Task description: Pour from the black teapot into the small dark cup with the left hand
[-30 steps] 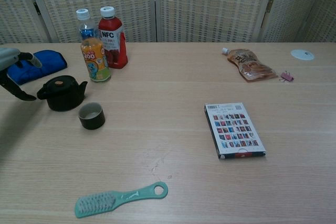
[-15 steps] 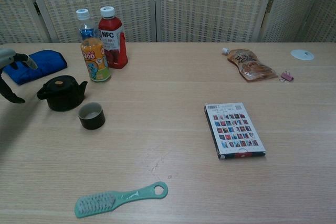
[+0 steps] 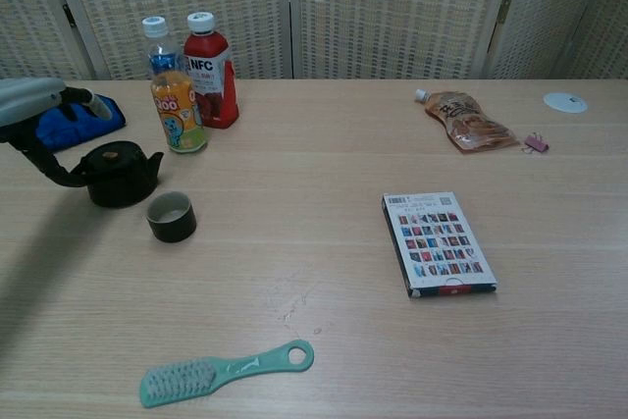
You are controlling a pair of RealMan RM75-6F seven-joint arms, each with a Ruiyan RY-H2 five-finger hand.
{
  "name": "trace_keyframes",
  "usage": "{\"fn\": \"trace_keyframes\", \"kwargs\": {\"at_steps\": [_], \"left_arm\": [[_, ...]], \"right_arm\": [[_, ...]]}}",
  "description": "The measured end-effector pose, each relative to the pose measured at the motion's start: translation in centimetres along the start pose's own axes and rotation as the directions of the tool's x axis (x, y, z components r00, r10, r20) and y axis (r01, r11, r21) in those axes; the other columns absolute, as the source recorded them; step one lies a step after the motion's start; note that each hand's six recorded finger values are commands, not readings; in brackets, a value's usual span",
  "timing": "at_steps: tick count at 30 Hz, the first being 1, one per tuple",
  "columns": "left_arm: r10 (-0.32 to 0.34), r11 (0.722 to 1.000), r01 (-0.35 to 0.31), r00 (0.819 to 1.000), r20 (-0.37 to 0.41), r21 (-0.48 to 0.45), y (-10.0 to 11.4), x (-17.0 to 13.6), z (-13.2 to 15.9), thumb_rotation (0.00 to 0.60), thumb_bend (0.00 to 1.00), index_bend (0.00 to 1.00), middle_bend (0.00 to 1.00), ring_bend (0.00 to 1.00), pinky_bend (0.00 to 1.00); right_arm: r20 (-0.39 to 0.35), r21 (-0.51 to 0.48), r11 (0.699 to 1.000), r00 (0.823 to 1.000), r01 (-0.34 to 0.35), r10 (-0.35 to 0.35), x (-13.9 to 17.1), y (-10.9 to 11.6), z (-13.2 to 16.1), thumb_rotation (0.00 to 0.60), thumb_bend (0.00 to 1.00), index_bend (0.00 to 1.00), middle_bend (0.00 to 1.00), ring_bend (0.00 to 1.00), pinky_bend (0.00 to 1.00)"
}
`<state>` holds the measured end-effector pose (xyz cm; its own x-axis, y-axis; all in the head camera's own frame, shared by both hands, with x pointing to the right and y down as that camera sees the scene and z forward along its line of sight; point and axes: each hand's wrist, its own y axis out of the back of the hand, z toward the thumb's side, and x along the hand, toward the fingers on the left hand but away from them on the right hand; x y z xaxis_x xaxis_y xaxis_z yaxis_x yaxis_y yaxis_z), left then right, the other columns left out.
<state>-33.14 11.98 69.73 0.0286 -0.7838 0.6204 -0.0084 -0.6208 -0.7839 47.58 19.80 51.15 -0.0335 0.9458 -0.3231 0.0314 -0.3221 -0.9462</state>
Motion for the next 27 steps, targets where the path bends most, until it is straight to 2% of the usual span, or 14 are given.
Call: {"fn": "trace_keyframes", "kwargs": {"at_steps": [7, 12, 27], "left_arm": [[-0.017, 1.0, 0.017, 1.0, 0.019, 0.002, 0.0, 0.7, 1.5, 0.6, 0.1, 0.22, 0.16, 0.21, 0.0], [-0.036, 0.999, 0.036, 0.999, 0.006, 0.017, -0.5, 1.2, 1.3, 0.6, 0.1, 0.22, 0.16, 0.21, 0.0], [-0.033, 0.999, 0.035, 0.991, -0.131, 0.013, 0.0, 3.5, -3.1, 0.6, 0.1, 0.22, 0.16, 0.21, 0.0]], "right_arm": [[0.012, 0.0, 1.0, 1.0, 0.001, -0.001, 0.3, 0.1, -0.4, 0.6, 0.16, 0.2, 0.25, 0.2, 0.32], [0.015, 0.0, 1.0, 1.0, 0.003, -0.003, 0.4, 0.2, -0.5, 0.6, 0.16, 0.2, 0.25, 0.2, 0.32], [0.009, 0.006, 1.0, 1.0, -0.005, 0.005, 0.0, 0.0, 0.0, 0.6, 0.16, 0.2, 0.25, 0.2, 0.32]]}}
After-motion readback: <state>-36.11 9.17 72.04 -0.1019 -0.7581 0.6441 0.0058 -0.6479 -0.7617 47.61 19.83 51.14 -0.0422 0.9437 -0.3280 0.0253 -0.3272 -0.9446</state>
